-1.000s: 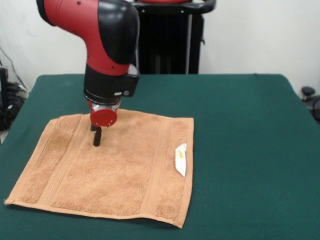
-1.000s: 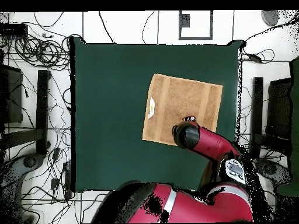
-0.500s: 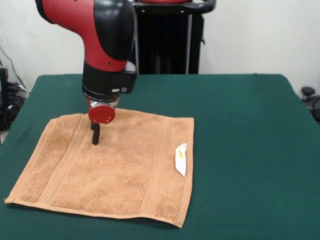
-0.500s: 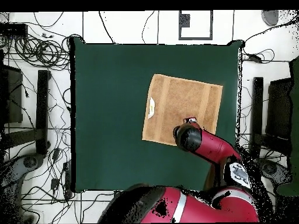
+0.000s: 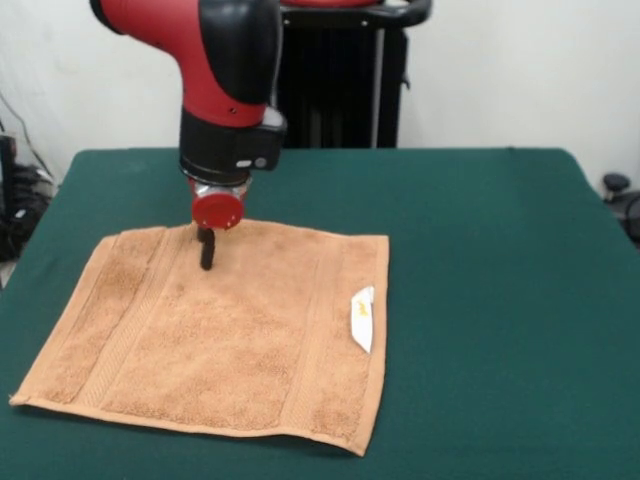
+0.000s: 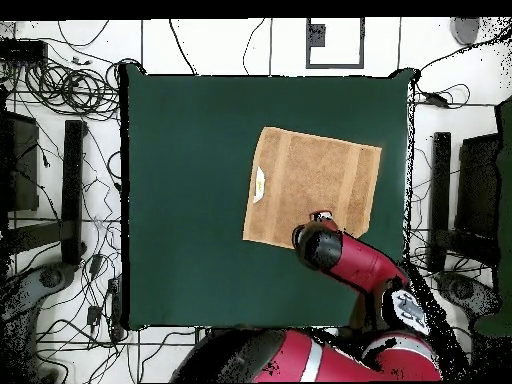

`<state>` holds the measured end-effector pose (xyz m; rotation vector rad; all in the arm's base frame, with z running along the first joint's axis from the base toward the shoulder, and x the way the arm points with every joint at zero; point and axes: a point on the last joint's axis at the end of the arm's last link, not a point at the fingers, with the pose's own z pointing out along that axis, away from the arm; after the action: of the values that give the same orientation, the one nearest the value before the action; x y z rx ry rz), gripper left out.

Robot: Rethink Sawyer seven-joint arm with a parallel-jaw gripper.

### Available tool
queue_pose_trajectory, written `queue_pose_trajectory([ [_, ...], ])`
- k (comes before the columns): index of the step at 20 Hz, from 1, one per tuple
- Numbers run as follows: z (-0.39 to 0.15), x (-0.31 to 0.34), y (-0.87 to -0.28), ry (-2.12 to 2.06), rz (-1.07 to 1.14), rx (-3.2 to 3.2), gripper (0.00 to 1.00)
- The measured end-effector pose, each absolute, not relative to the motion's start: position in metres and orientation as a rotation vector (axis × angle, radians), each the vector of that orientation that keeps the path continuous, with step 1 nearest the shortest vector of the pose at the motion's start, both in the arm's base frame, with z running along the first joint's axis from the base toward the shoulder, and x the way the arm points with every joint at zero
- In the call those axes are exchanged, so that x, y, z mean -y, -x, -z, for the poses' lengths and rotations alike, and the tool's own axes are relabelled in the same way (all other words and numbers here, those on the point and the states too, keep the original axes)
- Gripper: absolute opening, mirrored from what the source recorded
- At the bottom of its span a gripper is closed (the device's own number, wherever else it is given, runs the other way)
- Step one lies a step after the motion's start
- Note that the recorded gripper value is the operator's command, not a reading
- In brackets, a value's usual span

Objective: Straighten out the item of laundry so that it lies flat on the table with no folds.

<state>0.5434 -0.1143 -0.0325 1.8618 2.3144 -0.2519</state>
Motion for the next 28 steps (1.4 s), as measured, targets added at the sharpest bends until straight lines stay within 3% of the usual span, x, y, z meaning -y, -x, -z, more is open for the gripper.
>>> queue_pose_trajectory([
  [8,0.037,0.081,-0.51,-1.921,0.239,-2.301,1.0],
  [28,0.043,0.028,-0.514,-1.953,0.317,-2.137,1.0],
])
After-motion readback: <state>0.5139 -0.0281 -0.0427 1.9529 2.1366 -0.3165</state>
